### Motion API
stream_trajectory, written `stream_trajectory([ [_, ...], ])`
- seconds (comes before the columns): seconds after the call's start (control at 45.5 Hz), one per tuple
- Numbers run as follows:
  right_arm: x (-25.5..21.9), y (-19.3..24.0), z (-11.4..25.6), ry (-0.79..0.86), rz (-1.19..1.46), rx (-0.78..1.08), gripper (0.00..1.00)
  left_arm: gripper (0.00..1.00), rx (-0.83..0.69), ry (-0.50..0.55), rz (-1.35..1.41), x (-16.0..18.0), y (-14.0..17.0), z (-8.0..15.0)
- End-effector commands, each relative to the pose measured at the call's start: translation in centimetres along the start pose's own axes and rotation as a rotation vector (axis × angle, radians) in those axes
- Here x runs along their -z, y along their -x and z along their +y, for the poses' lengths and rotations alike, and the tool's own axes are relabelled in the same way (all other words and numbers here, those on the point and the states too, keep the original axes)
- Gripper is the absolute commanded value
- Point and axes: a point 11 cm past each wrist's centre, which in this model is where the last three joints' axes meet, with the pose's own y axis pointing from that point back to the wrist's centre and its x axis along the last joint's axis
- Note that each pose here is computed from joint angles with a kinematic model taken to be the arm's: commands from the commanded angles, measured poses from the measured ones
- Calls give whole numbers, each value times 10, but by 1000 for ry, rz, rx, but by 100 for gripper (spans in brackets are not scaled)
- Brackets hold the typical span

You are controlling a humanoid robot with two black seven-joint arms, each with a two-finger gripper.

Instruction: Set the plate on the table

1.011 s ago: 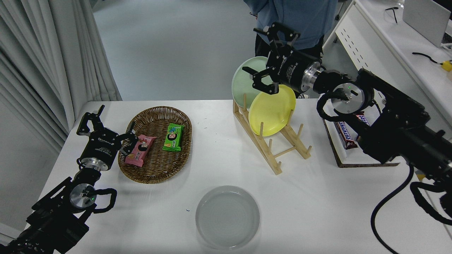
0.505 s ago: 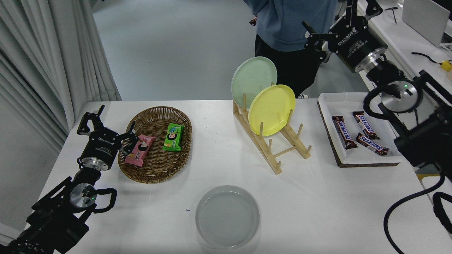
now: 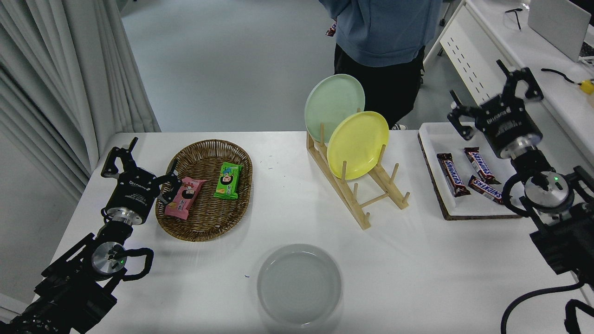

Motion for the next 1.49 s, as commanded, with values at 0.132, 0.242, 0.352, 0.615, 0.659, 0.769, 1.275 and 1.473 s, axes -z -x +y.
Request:
stream_trajectory([
  [0.132,-37,-49,25,12,-85,-119,99,100,1,0,0,0,0,0],
  [0.242,-46,-49,26,28,-90,-125,99,100,-1,0,0,0,0,0],
  [0.352,-53,-55,29,39,-96,-147,99,100,1,0,0,0,0,0],
  [0.615,-62,-49,26,49,-111,-141,99,100,-1,0,0,0,0,0],
  [0.659,-63,-45,24,52,-109,-132,99,100,-1,0,0,0,0,0],
  [0.769,-72,-41,22,61,-119,-135,99,100,1,0,0,0,0,0],
  [1.275,-74,-26,24,42,-100,-175,99,100,-1,0,0,0,0,0],
  [1.473,-71,-31,28,51,-74,-175,99,100,-1,0,0,0,0,0],
])
